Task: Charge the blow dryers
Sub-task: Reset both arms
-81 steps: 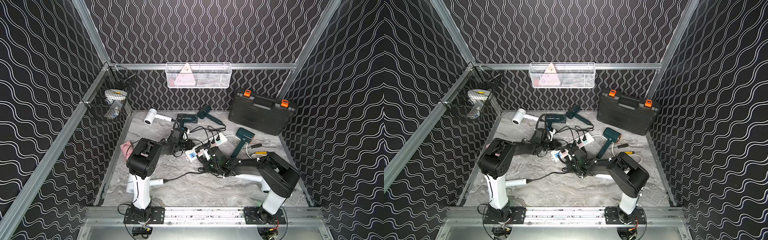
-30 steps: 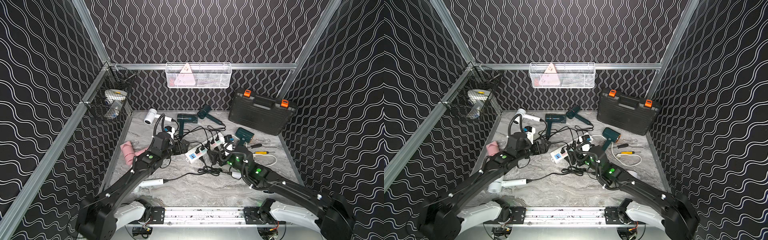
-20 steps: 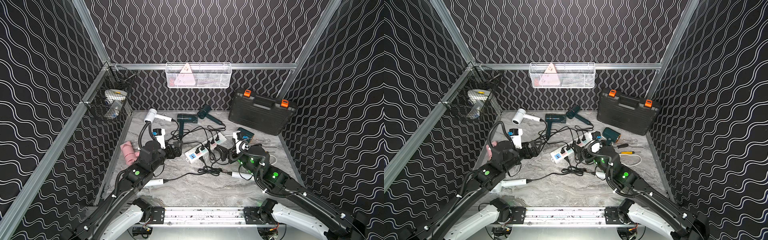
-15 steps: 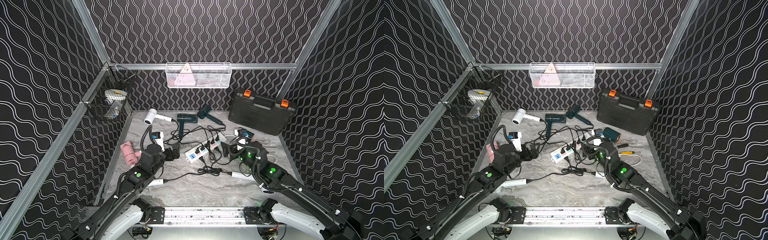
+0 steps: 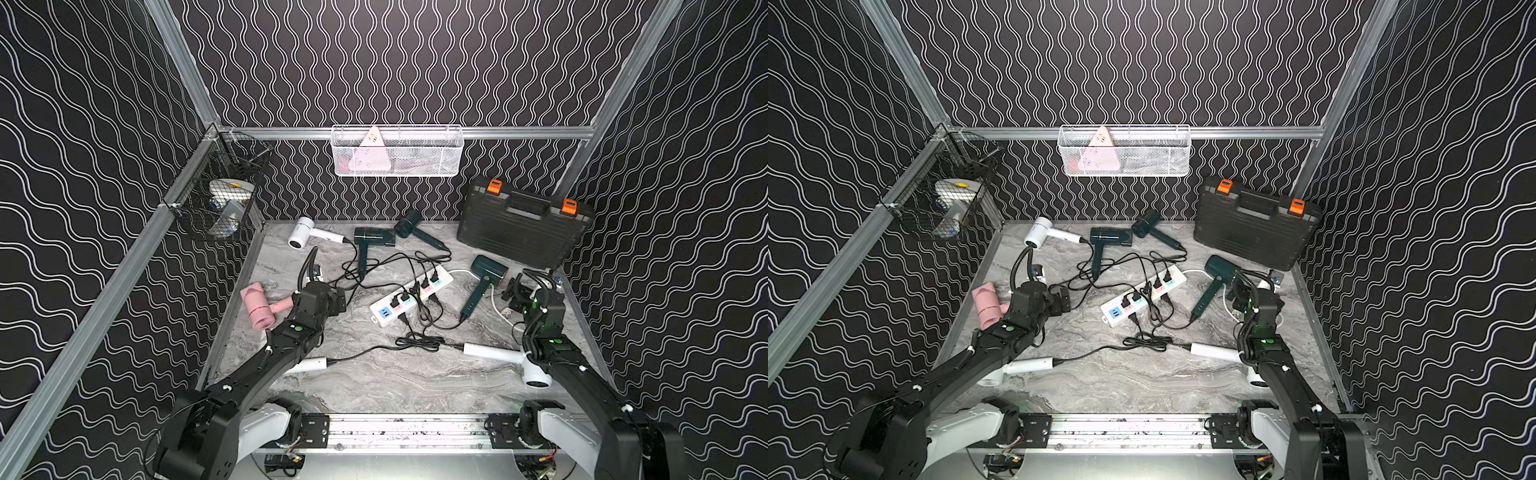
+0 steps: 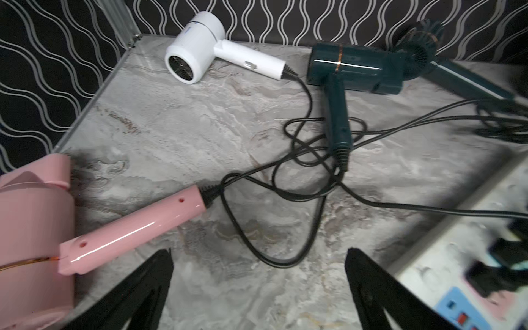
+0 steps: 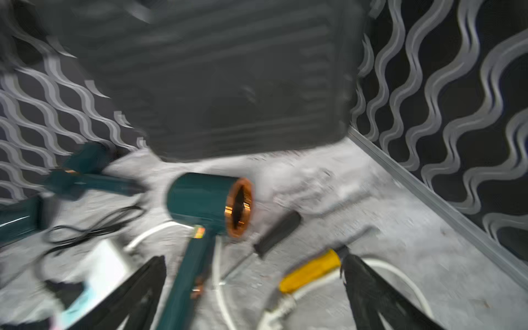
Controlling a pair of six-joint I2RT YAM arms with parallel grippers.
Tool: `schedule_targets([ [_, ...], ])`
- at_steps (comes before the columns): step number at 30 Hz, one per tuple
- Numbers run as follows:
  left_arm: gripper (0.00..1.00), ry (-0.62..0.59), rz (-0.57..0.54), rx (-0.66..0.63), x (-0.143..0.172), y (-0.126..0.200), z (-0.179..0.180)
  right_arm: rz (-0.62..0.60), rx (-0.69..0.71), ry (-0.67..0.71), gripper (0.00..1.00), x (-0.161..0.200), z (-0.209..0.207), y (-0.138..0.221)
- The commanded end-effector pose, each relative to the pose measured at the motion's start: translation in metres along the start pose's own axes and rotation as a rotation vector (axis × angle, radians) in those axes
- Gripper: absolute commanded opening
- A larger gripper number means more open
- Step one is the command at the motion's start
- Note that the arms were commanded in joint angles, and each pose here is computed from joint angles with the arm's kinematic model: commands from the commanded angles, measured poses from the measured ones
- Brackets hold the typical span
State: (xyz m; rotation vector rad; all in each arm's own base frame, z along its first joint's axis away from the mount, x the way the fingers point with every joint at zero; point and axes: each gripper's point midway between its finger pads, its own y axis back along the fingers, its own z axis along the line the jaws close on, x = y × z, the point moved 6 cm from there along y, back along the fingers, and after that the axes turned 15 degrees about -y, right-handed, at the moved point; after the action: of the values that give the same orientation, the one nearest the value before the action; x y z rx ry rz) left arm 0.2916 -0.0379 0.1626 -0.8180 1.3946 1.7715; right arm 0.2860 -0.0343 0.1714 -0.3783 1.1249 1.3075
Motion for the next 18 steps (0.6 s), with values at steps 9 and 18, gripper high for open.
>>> schedule_targets([
  [9, 0.99, -0.144, -0.172, 0.008, 0.019, -0.041, -0.001, -0.109, 0.074, -0.079, 1.0, 0.02, -0.038, -0.034],
  [18, 0.99, -0.082, -0.148, -0.103, 0.015, -0.064, 0.022, -0.041, -0.03, 0.075, 1.0, 0.033, -0.019, -0.063],
])
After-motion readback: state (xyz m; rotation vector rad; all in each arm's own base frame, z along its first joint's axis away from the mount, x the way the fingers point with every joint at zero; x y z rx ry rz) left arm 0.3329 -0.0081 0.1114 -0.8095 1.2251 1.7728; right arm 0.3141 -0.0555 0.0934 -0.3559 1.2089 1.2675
